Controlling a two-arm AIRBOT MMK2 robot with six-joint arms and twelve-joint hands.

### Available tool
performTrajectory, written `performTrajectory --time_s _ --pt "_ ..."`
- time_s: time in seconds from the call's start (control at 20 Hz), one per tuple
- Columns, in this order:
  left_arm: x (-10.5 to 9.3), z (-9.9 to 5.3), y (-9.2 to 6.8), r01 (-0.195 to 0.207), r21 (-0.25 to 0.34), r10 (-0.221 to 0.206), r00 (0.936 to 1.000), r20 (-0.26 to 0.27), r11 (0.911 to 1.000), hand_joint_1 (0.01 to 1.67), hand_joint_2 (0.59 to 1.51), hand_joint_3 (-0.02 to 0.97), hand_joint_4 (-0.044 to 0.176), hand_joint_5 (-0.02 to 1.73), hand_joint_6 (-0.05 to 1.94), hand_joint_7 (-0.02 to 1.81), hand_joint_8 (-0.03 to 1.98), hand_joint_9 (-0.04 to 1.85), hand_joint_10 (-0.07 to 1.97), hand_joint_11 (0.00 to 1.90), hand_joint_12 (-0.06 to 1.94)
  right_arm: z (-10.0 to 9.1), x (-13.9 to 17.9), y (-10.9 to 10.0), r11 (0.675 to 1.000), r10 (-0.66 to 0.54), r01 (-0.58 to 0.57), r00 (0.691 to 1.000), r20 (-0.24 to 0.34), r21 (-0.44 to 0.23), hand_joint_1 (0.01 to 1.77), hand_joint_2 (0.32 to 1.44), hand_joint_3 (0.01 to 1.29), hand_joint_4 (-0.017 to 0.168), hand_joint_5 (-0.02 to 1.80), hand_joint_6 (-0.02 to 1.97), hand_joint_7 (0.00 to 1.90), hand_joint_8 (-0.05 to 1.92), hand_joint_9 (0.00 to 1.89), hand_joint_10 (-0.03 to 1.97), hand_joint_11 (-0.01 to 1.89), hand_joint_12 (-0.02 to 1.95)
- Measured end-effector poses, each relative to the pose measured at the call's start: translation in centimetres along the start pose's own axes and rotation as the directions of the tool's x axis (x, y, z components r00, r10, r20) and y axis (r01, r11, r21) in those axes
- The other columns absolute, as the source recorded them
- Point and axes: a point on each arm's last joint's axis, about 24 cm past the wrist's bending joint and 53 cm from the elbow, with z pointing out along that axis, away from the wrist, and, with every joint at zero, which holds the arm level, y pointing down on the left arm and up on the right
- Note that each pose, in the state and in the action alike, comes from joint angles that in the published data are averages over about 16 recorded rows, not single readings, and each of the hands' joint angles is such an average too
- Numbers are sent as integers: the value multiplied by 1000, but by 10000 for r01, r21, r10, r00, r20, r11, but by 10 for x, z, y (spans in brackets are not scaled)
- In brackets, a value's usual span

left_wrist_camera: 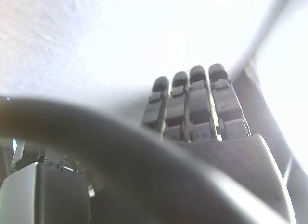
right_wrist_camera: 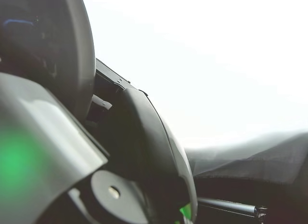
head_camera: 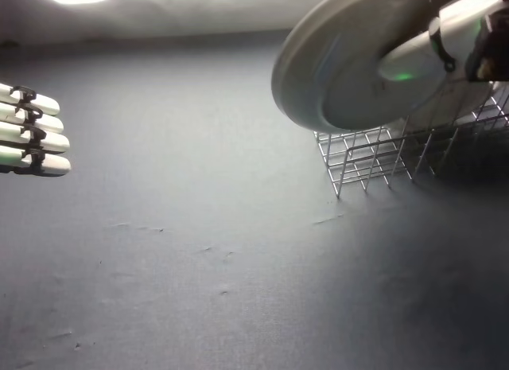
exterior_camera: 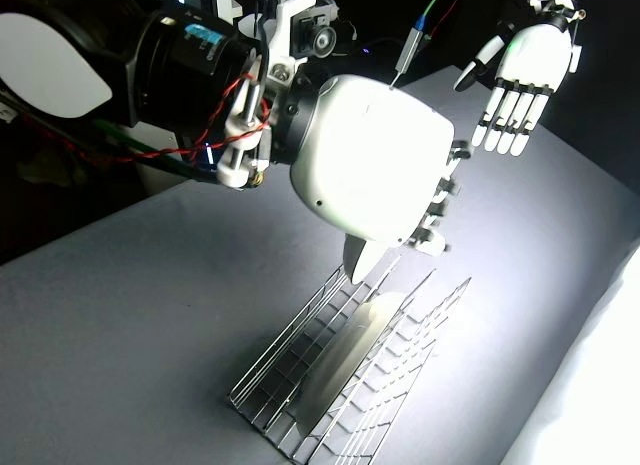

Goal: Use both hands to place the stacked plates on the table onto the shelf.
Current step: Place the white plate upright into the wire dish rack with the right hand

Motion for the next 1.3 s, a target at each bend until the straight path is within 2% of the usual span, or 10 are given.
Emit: performTrajectory --time_s 0.55,1.05,1.3 --pt "0 0 0 -3 11 3 10000 -14 10000 12 1111 10 -1 11 17 16 -4 19 7 16 -4 -10 -17 -30 9979 -502 487 9982 320 433 1276 945 14 1 1094 770 1069 779 1088 416 642 1359" --pt "0 1 -1 -7 45 7 10000 -16 10000 13 1112 10 -1 14 17 16 -4 19 8 15 -3 -15 -28 -45 9922 -1137 1110 9924 476 570 1275 954 14 2 1071 813 1049 810 1062 421 623 1364" --pt "0 1 -2 -10 68 10 10000 -18 10000 13 1111 10 -1 16 17 16 -4 18 7 15 -3 -17 -30 -50 9871 -1517 1489 9874 453 592 1265 973 14 0 1012 906 1029 624 1016 352 575 1337"
